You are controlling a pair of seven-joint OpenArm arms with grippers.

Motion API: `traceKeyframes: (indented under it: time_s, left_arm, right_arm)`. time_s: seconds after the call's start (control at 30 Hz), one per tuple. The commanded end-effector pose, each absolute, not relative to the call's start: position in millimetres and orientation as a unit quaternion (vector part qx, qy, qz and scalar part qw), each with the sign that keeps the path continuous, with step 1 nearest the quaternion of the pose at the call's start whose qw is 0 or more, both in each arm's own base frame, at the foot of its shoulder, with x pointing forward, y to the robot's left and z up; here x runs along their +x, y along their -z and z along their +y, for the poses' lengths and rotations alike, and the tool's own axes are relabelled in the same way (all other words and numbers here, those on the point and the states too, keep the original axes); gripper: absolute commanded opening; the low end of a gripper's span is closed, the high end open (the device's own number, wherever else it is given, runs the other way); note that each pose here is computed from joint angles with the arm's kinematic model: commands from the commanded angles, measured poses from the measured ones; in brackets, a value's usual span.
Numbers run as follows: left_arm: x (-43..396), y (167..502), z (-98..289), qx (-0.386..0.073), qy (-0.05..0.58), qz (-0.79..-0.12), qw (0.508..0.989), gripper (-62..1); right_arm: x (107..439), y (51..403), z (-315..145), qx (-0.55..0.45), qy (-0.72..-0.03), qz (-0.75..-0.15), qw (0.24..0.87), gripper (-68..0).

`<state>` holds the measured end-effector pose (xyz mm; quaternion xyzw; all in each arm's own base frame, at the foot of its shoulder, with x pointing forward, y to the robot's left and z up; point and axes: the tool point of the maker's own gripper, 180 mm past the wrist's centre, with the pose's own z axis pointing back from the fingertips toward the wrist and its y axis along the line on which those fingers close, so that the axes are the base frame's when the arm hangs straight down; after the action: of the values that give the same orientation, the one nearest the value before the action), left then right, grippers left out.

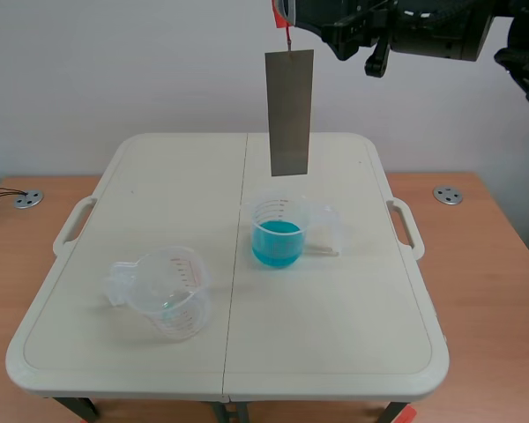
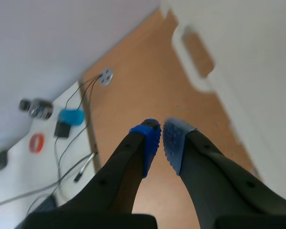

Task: Hold the metal plate by the orange handle, dip it into the blue solution, take it out and point at it, then put the plate back in the beaker on the left.
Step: 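Lower the plate into the blue solution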

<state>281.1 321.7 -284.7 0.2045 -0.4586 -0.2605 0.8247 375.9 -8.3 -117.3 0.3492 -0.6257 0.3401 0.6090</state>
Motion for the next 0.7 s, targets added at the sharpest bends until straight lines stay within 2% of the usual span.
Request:
traceKeyframes:
  time_s: [0.0,0.13,0.43,0.67]
  left_arm:
    - [271,290,329,0.213,0.255,-0.450,0.829,-53.2]
    - [229,316,349,0.230,0.247,-0.398,0.853,-53.2]
    - [125,375,371,0.226,0.230,-0.275,0.906,-53.2]
    - [52,412,351,0.166,0.199,-0.205,0.944,-53.2]
  right_arm:
    - [377,98,-9,0.355,-0.339,-0.643,0.588,-66.2]
    - [376,98,-9,0.356,-0.338,-0.643,0.588,-66.2]
    - [376,98,-9,0.356,-0.338,-0.643,0.588,-66.2]
    - [376,97,-9,0.360,-0.336,-0.642,0.587,-66.2]
